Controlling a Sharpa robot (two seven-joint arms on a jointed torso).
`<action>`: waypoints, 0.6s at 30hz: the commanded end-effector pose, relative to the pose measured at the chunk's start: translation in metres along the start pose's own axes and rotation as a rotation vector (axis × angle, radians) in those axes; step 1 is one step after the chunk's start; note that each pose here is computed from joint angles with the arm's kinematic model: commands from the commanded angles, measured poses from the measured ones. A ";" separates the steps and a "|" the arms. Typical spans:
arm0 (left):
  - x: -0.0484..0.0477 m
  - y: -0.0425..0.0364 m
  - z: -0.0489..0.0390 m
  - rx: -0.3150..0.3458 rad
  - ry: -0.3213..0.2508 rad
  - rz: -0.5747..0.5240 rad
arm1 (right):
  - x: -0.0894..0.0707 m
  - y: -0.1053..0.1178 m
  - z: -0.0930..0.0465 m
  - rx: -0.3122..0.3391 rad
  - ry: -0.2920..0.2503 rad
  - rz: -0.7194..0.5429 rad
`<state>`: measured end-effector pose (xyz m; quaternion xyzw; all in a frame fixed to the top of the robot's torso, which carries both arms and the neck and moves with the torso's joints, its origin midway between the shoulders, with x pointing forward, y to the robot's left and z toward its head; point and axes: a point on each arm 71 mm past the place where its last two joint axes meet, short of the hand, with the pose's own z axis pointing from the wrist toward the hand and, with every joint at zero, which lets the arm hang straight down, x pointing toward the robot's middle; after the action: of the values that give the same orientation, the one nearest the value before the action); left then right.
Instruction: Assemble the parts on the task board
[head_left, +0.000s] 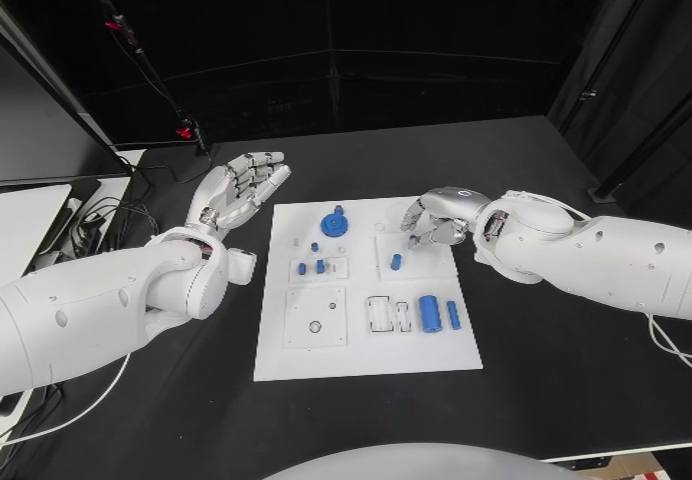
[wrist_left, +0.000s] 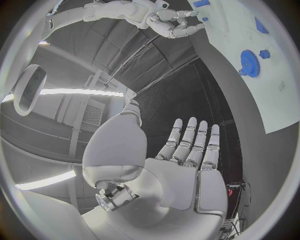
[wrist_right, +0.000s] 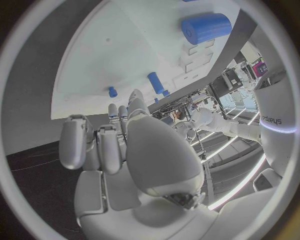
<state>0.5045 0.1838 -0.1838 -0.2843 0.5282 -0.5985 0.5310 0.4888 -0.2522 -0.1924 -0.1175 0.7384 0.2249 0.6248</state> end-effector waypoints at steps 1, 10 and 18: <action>-0.0006 -0.0125 -0.0005 0.167 -0.003 -0.011 | 0.002 0.000 0.001 0.030 0.030 -0.072; -0.0005 -0.0122 -0.0007 0.161 -0.001 -0.013 | 0.001 0.000 0.004 0.064 0.004 -0.097; -0.0007 -0.0118 -0.0010 0.154 0.000 -0.014 | 0.003 -0.001 0.005 0.101 0.025 -0.119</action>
<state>0.5045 0.1849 -0.1839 -0.2873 0.5274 -0.5984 0.5304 0.4919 -0.2492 -0.1961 -0.1298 0.7440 0.1719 0.6325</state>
